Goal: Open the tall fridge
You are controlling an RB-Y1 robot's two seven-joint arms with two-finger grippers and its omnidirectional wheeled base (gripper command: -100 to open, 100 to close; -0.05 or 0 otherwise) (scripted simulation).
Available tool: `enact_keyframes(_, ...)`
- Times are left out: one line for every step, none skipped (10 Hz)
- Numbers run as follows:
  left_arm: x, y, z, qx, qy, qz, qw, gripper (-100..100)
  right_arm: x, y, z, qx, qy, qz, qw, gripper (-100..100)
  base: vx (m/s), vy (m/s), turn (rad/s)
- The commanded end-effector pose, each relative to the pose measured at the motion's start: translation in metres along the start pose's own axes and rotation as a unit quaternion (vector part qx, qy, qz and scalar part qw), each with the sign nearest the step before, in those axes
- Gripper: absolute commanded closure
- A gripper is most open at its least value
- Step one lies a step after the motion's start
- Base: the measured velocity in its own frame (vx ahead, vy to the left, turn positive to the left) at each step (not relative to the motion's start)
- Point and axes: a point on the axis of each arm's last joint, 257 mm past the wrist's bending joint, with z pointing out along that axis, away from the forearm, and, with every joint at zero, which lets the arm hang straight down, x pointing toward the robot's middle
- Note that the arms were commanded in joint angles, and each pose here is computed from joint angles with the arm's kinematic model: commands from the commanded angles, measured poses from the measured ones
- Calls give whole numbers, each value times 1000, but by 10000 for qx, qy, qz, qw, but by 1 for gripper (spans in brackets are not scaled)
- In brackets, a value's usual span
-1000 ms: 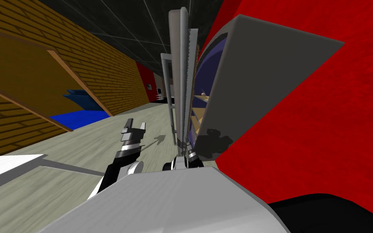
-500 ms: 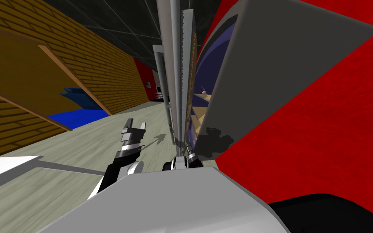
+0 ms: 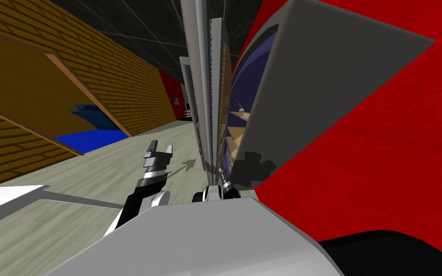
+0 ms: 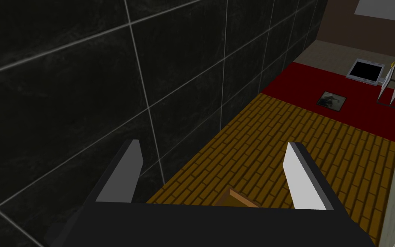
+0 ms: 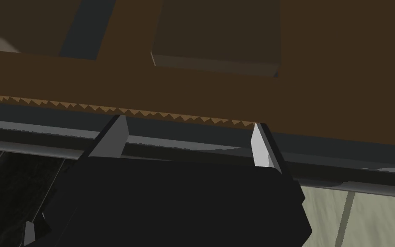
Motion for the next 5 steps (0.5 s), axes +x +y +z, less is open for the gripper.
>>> enact_keyframes(0, 0, 0, 0, 0, 0, 10000, 0, -1, -5, 7, -6, -11, 12, 10000, -100, 12, 16, -47)
enact_keyframes(0, 0, 0, 0, 0, 0, 10000, 0, 0, -3, 3, 6, 1, 19, 10000, -100, 0, 0, 0)
enact_keyframes(0, 0, 0, 0, 0, 0, 10000, 0, -1, -3, 4, -1, -4, 15, 10000, 100, 0, 0, 0)
enact_keyframes(0, 0, 0, 0, 0, 0, 10000, 0, 3, -4, 6, 9, 99, 8, 10000, 100, 18, 107, -116)
enact_keyframes(0, 0, 0, 0, -1, -1, 10000, 0, 6, -4, 8, 16, 201, 1, 9998, 100, 49, 240, -183)
